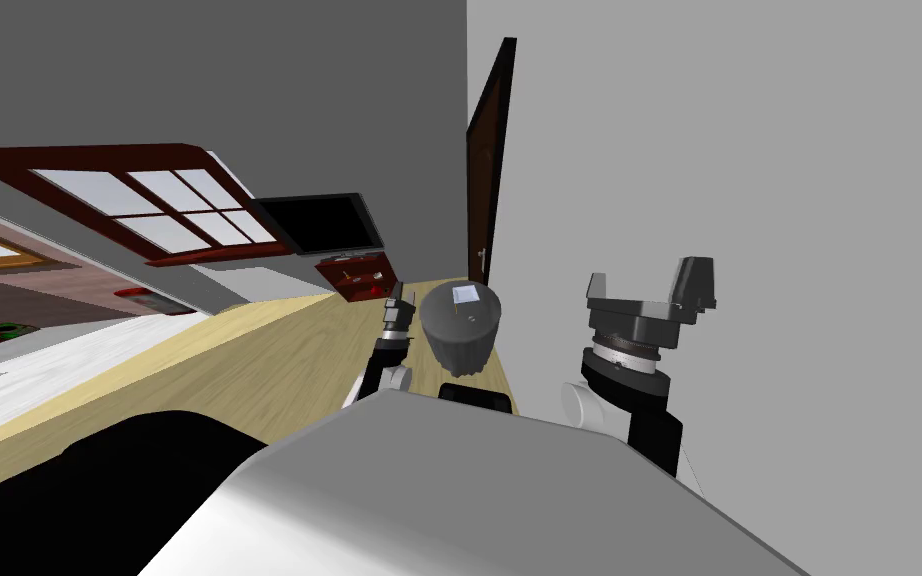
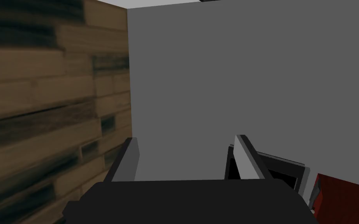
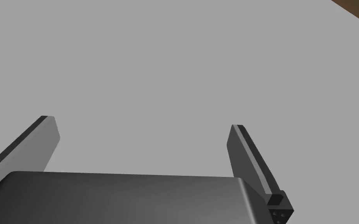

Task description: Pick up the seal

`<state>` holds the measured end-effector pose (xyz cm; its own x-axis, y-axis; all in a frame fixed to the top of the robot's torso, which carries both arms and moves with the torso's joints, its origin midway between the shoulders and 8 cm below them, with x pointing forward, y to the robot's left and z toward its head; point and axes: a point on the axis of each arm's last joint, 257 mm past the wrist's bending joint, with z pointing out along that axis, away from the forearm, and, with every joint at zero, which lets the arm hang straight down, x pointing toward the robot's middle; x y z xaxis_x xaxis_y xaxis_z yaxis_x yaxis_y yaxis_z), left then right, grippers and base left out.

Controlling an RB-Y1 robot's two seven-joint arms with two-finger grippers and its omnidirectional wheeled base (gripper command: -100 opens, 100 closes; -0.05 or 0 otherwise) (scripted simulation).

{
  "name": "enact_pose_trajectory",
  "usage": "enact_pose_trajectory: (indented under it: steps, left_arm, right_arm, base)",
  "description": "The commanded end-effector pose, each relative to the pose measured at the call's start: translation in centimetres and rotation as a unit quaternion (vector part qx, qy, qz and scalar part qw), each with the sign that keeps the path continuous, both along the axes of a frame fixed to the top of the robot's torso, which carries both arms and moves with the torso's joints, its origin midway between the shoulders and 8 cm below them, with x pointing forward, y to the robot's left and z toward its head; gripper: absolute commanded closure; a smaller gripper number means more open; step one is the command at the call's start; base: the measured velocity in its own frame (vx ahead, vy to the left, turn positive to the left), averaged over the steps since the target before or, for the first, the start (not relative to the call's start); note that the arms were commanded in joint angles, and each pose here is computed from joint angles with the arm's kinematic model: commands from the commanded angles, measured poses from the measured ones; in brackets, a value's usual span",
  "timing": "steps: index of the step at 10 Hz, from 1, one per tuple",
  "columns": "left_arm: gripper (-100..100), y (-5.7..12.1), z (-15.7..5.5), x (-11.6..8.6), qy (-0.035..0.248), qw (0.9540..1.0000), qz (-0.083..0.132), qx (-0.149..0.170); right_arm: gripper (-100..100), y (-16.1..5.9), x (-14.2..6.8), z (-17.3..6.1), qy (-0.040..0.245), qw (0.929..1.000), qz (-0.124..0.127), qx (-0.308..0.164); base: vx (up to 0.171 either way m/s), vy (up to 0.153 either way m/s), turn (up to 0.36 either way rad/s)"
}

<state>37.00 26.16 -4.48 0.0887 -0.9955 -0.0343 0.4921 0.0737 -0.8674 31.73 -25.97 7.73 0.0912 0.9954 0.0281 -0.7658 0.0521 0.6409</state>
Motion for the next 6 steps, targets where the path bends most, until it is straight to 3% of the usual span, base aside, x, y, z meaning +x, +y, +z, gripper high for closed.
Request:
enact_pose_trajectory:
  steps: [1,6]
  left_arm:
    - [-100,-0.6,-0.8,0.9,0.011,0.9998,-0.014,0.007]
    - [-100,-2.6,-4.3,5.1,0.057,0.9969,-0.053,0.014]
  right_arm:
    - [0,0.0,0.0,0.0,0.000,1.0000,0.000,0.000]
    - [0,0.0,0.0,0.0,0.000,1.0000,0.000,0.000]
  base:
    - [-0.020,0.003,-0.053]
    - [-0.061,0.016,-0.053]
